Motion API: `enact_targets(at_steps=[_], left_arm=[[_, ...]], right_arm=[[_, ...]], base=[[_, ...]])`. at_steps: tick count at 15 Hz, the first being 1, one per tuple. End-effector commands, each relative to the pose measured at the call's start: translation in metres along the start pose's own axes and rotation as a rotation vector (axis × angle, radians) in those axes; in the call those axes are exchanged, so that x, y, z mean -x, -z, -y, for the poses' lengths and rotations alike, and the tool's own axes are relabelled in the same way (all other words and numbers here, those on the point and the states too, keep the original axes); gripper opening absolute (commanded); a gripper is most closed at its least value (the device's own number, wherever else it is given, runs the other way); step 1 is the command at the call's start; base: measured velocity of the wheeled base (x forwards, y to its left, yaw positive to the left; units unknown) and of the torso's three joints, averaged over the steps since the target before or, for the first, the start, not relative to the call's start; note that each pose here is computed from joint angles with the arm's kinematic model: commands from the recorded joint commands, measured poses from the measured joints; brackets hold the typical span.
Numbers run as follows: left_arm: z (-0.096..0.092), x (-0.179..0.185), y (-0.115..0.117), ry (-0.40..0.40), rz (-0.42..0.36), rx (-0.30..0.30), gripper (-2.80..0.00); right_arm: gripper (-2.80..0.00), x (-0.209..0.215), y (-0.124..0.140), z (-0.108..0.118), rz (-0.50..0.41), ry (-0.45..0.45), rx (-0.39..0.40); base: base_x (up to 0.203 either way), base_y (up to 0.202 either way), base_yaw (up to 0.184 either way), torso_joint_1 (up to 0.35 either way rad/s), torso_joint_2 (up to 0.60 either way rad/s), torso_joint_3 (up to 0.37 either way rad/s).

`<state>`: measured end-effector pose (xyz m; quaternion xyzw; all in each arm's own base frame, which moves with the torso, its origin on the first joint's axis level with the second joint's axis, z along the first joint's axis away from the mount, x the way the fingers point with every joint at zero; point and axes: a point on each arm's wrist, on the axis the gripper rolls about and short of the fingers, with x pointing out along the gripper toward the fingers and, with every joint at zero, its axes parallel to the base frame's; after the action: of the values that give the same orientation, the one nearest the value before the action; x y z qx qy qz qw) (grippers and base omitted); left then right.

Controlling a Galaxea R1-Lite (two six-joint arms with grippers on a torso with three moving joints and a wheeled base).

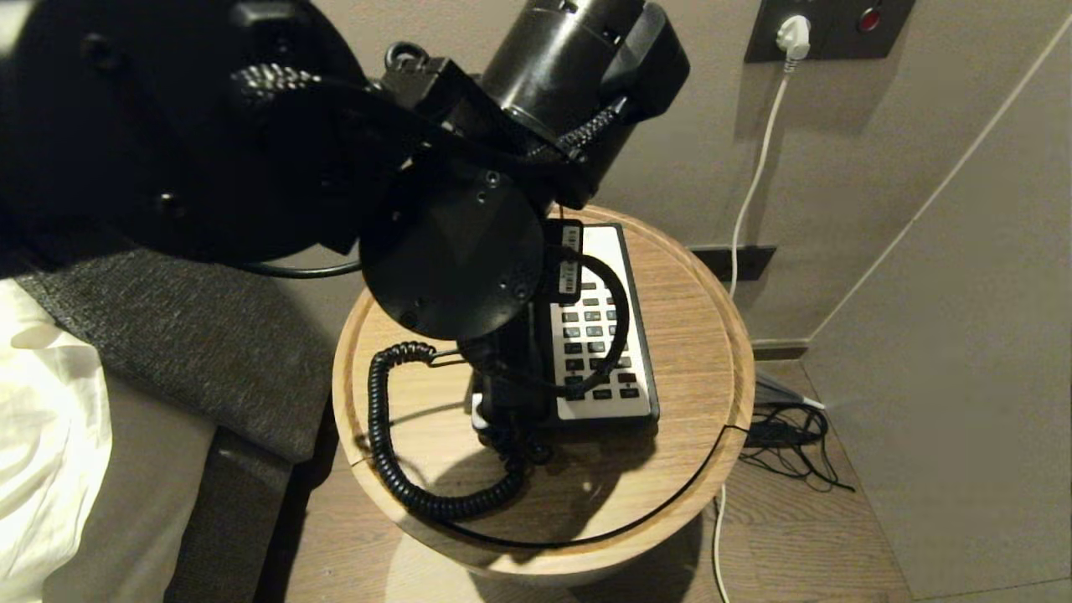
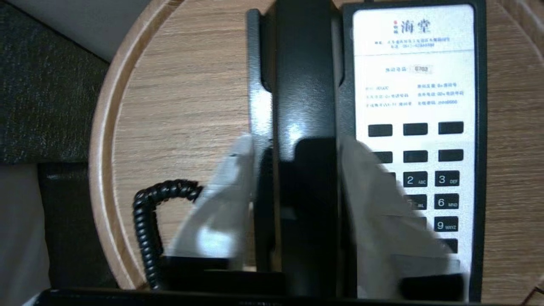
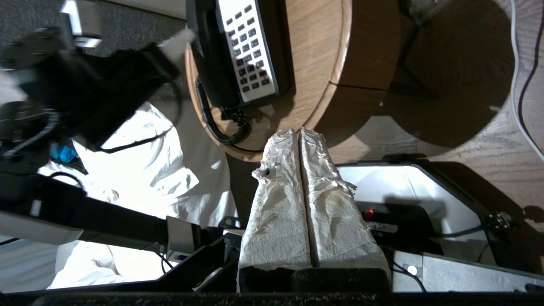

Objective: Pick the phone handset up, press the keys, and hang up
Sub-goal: Put the handset back, then end the call using the dial pad

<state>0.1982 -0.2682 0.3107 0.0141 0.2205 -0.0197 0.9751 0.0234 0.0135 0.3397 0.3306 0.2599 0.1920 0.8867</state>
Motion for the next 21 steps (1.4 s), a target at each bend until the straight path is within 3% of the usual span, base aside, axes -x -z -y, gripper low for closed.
enact_targets(at_steps=[1, 6, 9, 12, 17, 21], left_arm=[[-0.012, 0.013, -0.007, 0.007, 0.016, 0.028, -2.8], [-0.032, 0.03, -0.012, 0.021, -0.003, 0.069, -2.8], [-0.057, 0.049, -0.013, 0.024, -0.041, 0.097, -2.8], [-0.079, 0.062, -0.004, 0.011, -0.061, 0.087, -2.8], [-0.114, 0.076, -0.009, -0.013, -0.037, 0.147, -2.8], [-0.132, 0.08, -0.008, -0.043, -0.03, 0.174, -2.8]], right_arm=[[-2.8, -0.003, 0.001, 0.002, -0.012, 0.008, -0.007], [-2.8, -0.013, -0.002, 0.002, -0.008, 0.011, -0.01], [-2.8, -0.026, -0.004, 0.004, -0.044, 0.034, -0.017], [-2.8, -0.052, -0.015, 0.0, -0.113, 0.039, -0.026], [-2.8, -0.119, -0.047, -0.031, -0.224, 0.019, -0.002], [-2.8, -0.169, -0.048, -0.054, -0.324, 0.011, 0.031]], base=[[0.0, 0.0, 0.0, 0.0, 0.0, 0.0], [0.0, 0.0, 0.0, 0.0, 0.0, 0.0], [0.0, 0.0, 0.0, 0.0, 0.0, 0.0], [0.0, 0.0, 0.0, 0.0, 0.0, 0.0], [0.0, 0.0, 0.0, 0.0, 0.0, 0.0], [0.0, 0.0, 0.0, 0.0, 0.0, 0.0]])
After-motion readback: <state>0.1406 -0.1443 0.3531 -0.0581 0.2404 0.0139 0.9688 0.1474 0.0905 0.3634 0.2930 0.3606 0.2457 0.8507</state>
